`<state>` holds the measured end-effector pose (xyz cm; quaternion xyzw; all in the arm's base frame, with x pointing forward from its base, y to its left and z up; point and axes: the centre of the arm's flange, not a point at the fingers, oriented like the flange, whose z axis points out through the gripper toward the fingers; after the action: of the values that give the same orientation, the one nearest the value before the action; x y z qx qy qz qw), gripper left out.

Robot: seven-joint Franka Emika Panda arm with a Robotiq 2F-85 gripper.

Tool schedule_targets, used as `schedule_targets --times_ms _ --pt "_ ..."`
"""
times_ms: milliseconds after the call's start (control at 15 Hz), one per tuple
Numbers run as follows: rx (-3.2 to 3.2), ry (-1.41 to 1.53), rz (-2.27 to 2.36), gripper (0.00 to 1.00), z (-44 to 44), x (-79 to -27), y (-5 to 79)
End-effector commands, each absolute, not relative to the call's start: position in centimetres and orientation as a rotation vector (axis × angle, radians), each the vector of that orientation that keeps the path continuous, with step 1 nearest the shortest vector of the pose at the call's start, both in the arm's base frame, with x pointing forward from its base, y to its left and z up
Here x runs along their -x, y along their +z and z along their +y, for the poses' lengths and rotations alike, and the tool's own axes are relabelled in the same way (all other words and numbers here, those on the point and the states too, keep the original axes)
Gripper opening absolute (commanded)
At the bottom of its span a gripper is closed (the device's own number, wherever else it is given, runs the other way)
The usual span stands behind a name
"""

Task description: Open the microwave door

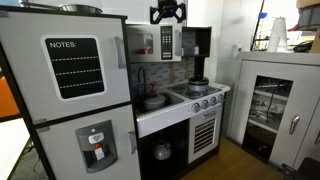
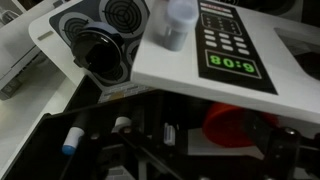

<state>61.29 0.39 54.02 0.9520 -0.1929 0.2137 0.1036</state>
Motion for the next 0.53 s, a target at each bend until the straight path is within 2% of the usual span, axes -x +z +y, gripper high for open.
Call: schedule_targets --times_ms 0,467 --pt "-2.803 0.628 -0.562 1.00 0.6 -59.2 55.5" --pt "-2.820 0.574 -0.553 1.00 1.0 -56.0 55.4"
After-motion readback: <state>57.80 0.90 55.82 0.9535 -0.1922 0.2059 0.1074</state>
